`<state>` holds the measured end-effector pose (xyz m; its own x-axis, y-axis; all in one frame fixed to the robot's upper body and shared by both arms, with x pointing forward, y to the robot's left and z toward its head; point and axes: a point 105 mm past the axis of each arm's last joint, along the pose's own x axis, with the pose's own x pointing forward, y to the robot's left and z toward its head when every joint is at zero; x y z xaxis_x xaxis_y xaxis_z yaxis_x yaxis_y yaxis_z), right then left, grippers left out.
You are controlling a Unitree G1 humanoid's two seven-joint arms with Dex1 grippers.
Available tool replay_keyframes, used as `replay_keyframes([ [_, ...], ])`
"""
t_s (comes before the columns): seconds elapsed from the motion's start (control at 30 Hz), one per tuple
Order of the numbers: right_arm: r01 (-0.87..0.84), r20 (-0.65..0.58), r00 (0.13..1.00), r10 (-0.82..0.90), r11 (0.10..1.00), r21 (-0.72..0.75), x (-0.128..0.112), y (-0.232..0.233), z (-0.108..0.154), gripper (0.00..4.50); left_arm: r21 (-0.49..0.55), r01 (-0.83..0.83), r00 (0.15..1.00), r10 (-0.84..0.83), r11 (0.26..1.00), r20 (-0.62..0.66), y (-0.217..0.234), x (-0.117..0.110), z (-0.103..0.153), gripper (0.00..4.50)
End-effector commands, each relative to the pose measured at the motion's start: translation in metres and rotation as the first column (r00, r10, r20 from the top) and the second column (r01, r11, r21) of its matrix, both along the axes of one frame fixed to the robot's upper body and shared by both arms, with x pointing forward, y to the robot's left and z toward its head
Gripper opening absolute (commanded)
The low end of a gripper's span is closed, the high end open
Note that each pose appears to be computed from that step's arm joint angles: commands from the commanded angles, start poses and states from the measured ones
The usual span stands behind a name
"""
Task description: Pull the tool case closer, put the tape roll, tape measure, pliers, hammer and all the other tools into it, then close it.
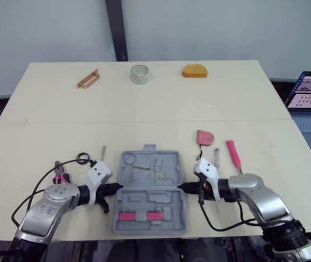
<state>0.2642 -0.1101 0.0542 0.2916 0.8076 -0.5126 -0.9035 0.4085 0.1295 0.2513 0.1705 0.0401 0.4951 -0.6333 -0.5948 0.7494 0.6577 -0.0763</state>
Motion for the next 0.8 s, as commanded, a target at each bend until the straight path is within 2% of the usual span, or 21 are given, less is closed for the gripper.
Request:
replay_keyframes([
  [0.03,-0.065,0.024,0.998,0.064,0.996,0.065,-0.011,0.015,0.015,0.05,-0.037,0.057,0.993,-0.060,0.998,-0.097,-0.014,-0.023,-0.013,0.05],
  [0.3,-0.084,-0.034,0.996,0.086,0.995,0.056,-0.028,0.011,0.007,0.05,-0.007,0.101,0.983,-0.101,0.995,-0.153,-0.013,-0.046,-0.021,0.05],
  [0.8,-0.105,-0.084,0.990,0.109,0.993,0.047,-0.041,0.007,0.001,0.05,-0.005,0.125,0.975,-0.124,0.992,-0.183,-0.013,-0.055,-0.025,0.05],
])
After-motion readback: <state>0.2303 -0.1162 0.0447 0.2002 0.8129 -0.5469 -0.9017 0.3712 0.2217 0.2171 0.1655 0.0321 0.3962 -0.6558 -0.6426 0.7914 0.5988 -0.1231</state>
